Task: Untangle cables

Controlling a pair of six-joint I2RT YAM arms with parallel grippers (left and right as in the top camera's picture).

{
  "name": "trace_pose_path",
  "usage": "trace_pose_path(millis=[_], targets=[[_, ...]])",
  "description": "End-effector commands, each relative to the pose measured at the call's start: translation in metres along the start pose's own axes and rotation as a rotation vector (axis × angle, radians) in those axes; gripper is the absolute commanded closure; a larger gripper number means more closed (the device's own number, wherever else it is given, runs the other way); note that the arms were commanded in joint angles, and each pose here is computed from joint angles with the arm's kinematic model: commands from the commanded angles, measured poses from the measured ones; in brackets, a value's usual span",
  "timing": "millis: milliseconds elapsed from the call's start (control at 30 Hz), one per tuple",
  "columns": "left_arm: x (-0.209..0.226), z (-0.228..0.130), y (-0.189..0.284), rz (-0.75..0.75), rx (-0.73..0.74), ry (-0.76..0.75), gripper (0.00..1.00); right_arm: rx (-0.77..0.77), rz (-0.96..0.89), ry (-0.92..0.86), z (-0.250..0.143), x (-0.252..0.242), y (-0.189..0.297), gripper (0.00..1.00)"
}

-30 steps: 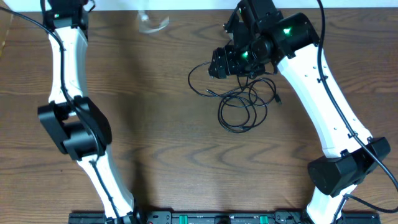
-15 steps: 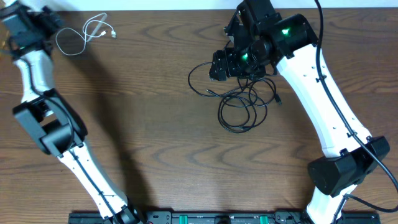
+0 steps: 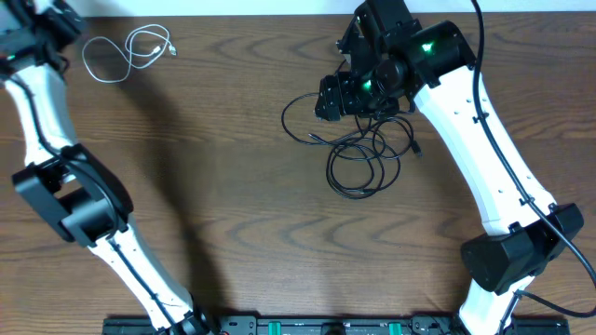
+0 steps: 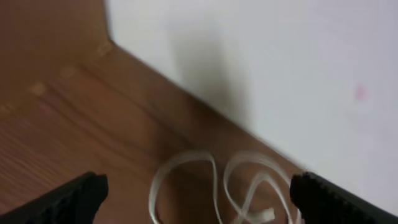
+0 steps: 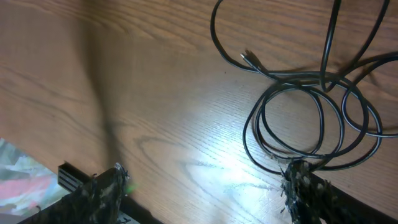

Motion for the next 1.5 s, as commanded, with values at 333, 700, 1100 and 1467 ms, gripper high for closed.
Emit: trace_pose_path(millis=[333, 700, 1100, 1467], targets=[[-0.073, -0.126, -0.076, -0.119, 0.291, -0.35, 0.92, 0.028, -0.012, 0.01, -0.005, -0.002, -0.012, 0.2], [-0.055, -0.18, -0.104, -0.082, 0.422, -0.303, 0.93, 0.053, -0.021, 0.0, -0.008, -0.01, -0.028, 0.2], [0.006, -0.172, -0.112, 0.158, 0.388, -0.324, 0.92, 0.05, -0.02, 0.001, -0.007, -0.01, -0.029, 0.19], [0.037, -0.069, -0.075, 0.253, 0.113, -0.323, 0.93, 0.049, -0.02, -0.011, -0.007, -0.01, -0.029, 0.19]])
Point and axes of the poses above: each gripper's point midway between its finger pads, its own y axis back along the fingers, its own x axis along the line the jaws close on, z = x × y, the point moved 8 cm from there along y, back along the fingers, and after that the axes turned 2 degrees about -y, right-handed, at the moved point
